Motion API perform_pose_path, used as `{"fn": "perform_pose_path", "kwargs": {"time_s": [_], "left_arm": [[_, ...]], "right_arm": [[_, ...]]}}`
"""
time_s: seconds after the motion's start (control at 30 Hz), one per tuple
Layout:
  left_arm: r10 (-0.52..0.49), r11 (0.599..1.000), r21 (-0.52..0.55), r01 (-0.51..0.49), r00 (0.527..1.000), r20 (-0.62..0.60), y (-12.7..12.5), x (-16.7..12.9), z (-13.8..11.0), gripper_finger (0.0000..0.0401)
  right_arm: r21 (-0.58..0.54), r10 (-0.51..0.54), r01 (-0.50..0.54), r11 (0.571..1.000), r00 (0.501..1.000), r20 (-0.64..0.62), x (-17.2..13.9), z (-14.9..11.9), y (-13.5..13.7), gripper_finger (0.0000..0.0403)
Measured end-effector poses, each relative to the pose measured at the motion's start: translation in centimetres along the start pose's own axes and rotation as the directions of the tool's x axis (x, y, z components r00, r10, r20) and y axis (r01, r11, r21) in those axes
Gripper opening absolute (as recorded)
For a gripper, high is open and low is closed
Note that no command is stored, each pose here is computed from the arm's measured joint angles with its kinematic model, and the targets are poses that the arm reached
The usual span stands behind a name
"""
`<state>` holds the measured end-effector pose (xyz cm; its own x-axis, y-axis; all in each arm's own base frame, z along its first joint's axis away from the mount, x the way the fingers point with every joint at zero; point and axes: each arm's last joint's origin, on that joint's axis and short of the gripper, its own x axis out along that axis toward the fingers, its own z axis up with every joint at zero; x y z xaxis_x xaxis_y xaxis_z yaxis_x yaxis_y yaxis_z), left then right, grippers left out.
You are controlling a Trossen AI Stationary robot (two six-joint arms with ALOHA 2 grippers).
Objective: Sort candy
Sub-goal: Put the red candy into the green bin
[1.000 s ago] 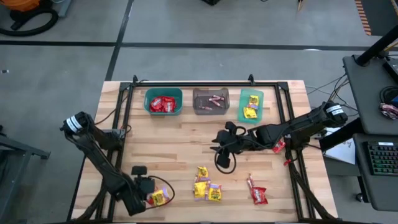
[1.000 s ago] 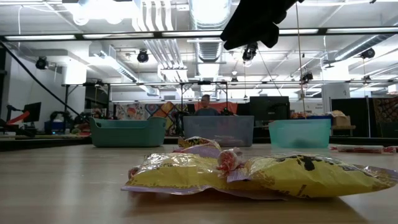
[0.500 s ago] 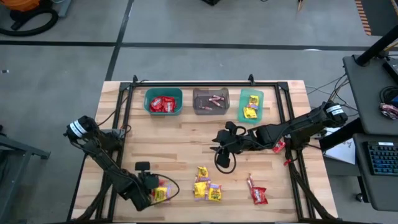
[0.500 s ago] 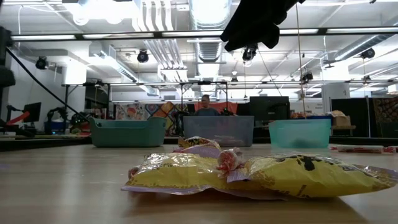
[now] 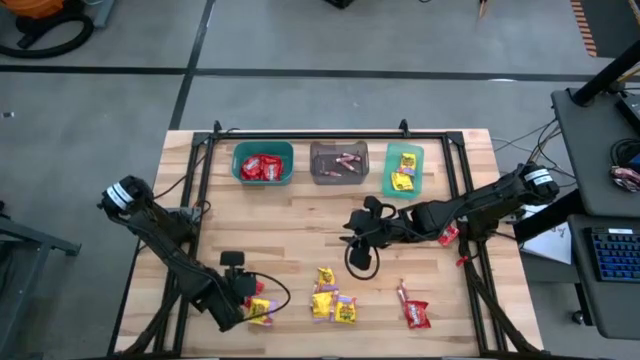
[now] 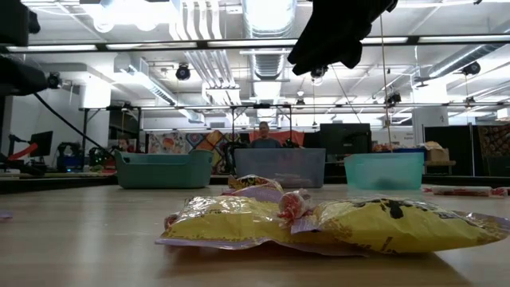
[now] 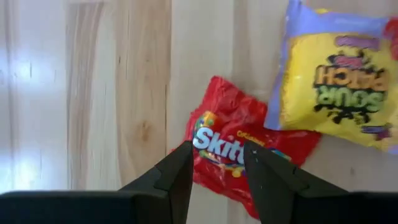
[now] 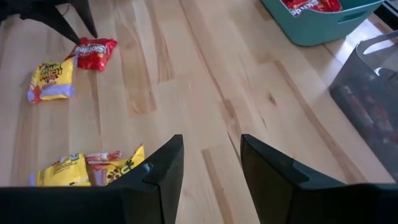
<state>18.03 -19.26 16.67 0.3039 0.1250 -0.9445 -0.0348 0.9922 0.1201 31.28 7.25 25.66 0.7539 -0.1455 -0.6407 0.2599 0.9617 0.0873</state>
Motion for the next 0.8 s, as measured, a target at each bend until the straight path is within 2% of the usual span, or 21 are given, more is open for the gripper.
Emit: {"fn": "perform_pose_path", "kwargs": {"time_s": [0.1, 0.23, 0.43, 0.53, 0.7, 0.8], "left_arm": [[0.005, 1.0, 0.001, -0.005, 1.0, -0.005, 0.2, 1.0, -0.2, 0.0126], [-0.035, 0.999, -0.018, 0.035, 0.999, 0.016, 0.3, 2.4, -0.9, 0.0126], [-0.024, 0.999, -0.026, 0.024, 1.0, 0.013, 0.7, 2.9, -1.5, 0.0119], [-0.018, 1.0, -0.02, 0.018, 1.0, 0.013, 0.8, 2.9, -1.5, 0.0091], [-0.003, 1.0, -0.023, 0.003, 1.0, 0.016, 0.8, 2.9, -1.5, 0.0015], [0.003, 0.999, -0.032, -0.002, 1.0, 0.022, 0.9, 2.9, -1.5, 0.0011]], "right_arm": [[-0.001, -0.001, 0.001, 1.0, 1.0, -0.004, 0.1, -0.1, 0.0, 0.0151], [0.013, 0.001, -0.001, 1.0, 1.0, -0.006, 0.1, -0.1, 0.0, 0.0151], [0.032, 0.0, 0.0, 0.999, 1.0, -0.008, 0.1, -0.2, 0.0, 0.0151], [0.033, 0.0, 0.0, 0.999, 1.0, -0.008, 0.1, -0.2, 0.0, 0.0151], [0.032, 0.0, 0.001, 0.999, 1.0, -0.008, 0.1, -0.2, 0.0, 0.0151], [0.032, -0.001, 0.001, 0.999, 1.0, -0.008, 0.2, -0.2, 0.0, 0.0151]]}}
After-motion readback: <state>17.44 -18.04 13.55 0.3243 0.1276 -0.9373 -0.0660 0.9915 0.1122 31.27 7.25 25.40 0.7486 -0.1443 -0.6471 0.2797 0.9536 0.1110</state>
